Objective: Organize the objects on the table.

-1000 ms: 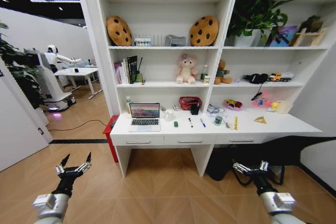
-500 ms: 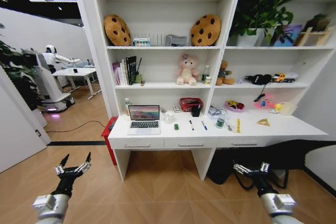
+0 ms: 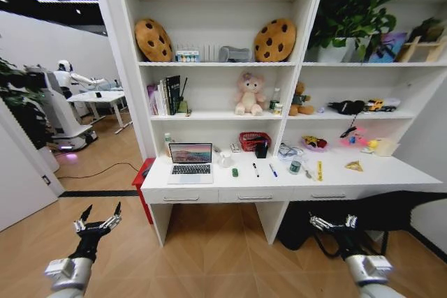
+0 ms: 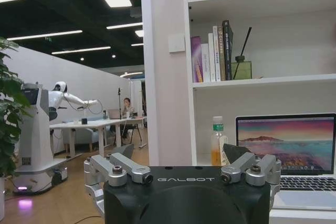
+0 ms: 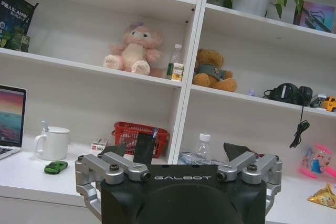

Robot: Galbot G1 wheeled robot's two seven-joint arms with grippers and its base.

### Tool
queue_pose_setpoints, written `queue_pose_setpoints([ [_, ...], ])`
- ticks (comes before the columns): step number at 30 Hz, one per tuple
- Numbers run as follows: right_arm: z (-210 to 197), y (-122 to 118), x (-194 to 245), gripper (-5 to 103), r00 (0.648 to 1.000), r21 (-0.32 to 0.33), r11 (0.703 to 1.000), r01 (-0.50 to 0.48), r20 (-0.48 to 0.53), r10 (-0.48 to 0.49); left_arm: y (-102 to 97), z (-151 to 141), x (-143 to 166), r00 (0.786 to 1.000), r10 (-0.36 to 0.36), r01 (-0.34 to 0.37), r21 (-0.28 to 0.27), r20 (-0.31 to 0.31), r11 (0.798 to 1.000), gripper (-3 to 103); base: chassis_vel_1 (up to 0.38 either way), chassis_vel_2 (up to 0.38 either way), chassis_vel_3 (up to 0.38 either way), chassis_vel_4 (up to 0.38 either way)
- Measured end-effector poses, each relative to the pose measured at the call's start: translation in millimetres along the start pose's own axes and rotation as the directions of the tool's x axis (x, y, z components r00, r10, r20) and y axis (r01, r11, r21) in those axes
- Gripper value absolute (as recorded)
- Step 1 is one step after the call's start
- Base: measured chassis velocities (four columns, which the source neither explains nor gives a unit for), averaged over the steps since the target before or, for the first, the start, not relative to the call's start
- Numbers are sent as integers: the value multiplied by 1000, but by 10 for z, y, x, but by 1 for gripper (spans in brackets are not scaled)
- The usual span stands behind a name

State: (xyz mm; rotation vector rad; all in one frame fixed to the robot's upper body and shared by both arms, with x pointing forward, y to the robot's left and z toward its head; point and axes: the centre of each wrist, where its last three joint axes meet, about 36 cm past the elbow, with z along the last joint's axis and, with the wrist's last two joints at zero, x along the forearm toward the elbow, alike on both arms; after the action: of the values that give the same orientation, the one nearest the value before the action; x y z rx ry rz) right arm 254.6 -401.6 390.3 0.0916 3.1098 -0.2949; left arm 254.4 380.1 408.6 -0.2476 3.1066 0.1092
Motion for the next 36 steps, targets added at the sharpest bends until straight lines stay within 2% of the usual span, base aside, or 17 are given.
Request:
queue_pose_setpoints([
  [26, 36, -10, 34, 100, 1000, -7, 1000, -5, -18, 5, -11, -7, 47, 1000, -7, 7, 7, -11, 1000, 95, -80, 82, 87, -85],
  [36, 34, -8, 32, 100, 1000, -6, 1000, -2, -17, 1, -31, -10, 50, 1000, -10, 10, 11, -12, 1000, 97, -117, 112, 105, -117],
])
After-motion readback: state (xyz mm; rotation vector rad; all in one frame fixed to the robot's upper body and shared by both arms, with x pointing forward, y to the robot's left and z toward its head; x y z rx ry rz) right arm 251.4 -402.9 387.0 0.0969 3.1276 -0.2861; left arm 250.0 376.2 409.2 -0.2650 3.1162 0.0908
